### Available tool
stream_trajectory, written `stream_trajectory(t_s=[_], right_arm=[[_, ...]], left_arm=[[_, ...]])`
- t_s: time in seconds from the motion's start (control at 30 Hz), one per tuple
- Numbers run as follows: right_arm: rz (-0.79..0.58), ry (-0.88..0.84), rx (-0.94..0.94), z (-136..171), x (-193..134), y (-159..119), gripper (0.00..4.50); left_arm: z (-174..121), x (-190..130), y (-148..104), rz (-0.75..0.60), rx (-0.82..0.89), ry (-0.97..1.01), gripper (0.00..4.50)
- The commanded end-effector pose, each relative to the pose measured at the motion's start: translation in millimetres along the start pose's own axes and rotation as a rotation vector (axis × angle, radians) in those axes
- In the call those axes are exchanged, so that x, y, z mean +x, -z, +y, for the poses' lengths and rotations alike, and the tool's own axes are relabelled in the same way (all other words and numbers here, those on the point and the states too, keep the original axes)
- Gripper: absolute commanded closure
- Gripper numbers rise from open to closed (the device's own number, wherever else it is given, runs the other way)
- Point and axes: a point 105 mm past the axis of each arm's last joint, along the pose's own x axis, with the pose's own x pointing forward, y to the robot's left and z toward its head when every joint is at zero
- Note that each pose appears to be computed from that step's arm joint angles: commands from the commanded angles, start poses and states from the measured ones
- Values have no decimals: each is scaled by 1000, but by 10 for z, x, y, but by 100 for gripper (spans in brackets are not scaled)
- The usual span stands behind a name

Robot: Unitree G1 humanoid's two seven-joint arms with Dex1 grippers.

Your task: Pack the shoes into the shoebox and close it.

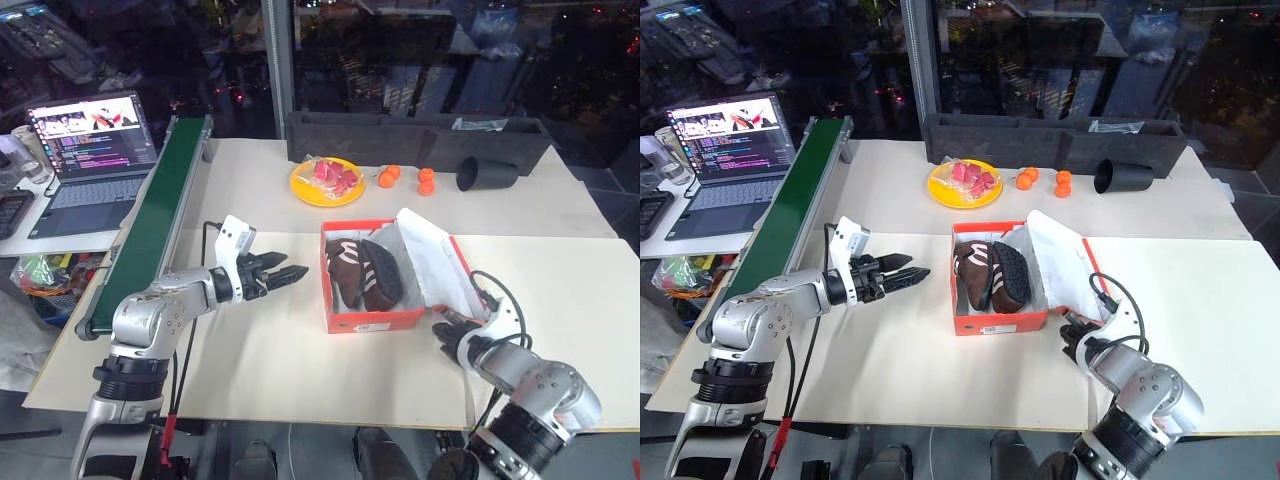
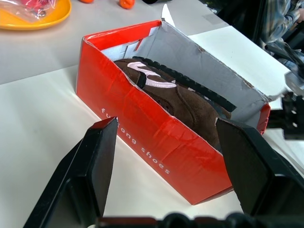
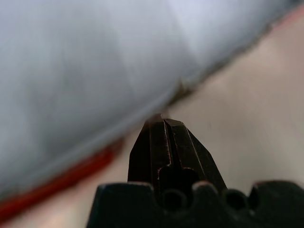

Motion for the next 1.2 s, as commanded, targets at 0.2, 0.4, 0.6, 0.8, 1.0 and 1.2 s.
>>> stream_trajectory(t_s=[0.2, 0.4, 0.6, 0.8, 1.0, 1.2], right_arm=[[-354, 39, 427, -184, 137, -521, 448], [-337, -178, 438, 163, 284, -633, 448], [-228, -178, 433, 128, 438, -603, 448], [-207, -237, 445, 188, 441, -651, 448], [-239, -410, 507, 365, 448, -760, 448], [-500, -749, 372, 807, -54, -1134, 448]], left_arm=[[-25, -2, -179, -51, 47, 13, 100], [-17, 18, -192, -50, 52, 15, 100], [-10, 45, -217, -52, 58, 21, 100], [3, 38, -215, -54, 62, 18, 100], [-13, 57, -208, -54, 66, 21, 100], [-3, 50, -217, -52, 74, 19, 100]])
